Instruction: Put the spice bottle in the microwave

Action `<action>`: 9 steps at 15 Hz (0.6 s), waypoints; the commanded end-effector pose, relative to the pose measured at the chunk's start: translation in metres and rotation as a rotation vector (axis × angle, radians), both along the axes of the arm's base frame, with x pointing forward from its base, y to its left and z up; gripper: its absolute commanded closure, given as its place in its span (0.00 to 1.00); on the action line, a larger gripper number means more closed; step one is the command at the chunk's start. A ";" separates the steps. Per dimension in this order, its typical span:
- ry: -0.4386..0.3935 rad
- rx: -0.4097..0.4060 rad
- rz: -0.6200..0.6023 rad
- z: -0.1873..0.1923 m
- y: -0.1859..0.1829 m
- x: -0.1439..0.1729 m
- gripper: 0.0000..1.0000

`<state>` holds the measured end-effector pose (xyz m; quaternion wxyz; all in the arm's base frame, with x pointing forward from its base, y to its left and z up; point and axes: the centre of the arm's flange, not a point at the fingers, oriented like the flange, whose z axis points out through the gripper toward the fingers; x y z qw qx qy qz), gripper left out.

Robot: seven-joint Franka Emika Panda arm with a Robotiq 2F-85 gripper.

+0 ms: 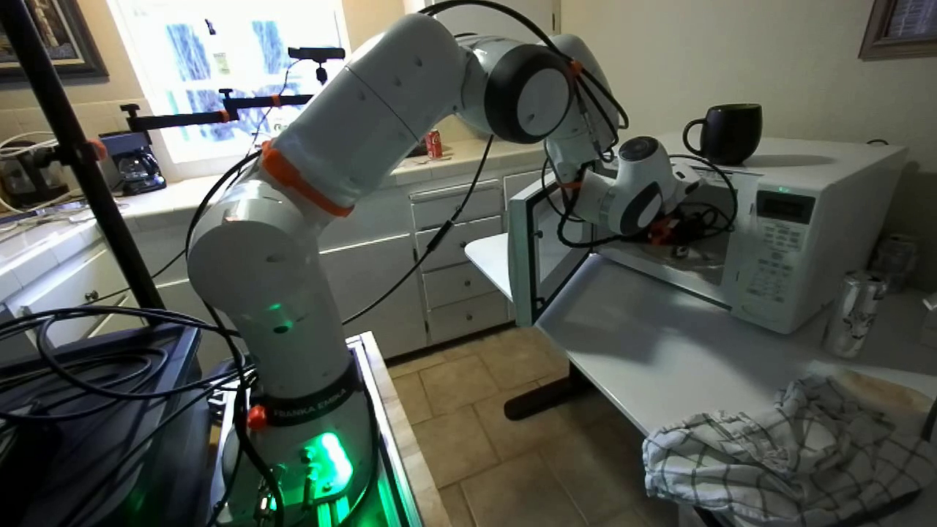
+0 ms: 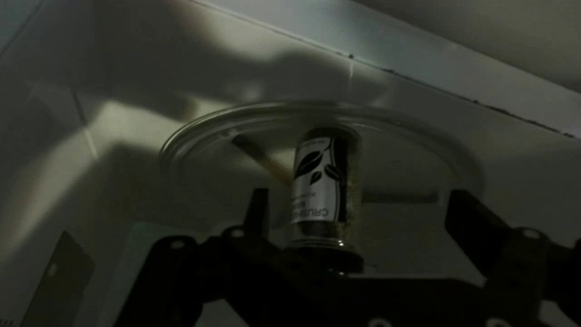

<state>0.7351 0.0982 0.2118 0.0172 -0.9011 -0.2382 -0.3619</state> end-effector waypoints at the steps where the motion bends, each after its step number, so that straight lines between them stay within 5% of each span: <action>1: 0.062 0.017 0.037 0.012 -0.003 -0.038 0.00; 5: 0.060 0.013 -0.013 0.025 -0.016 -0.069 0.00; 9: 0.148 -0.011 -0.063 0.042 -0.045 -0.103 0.00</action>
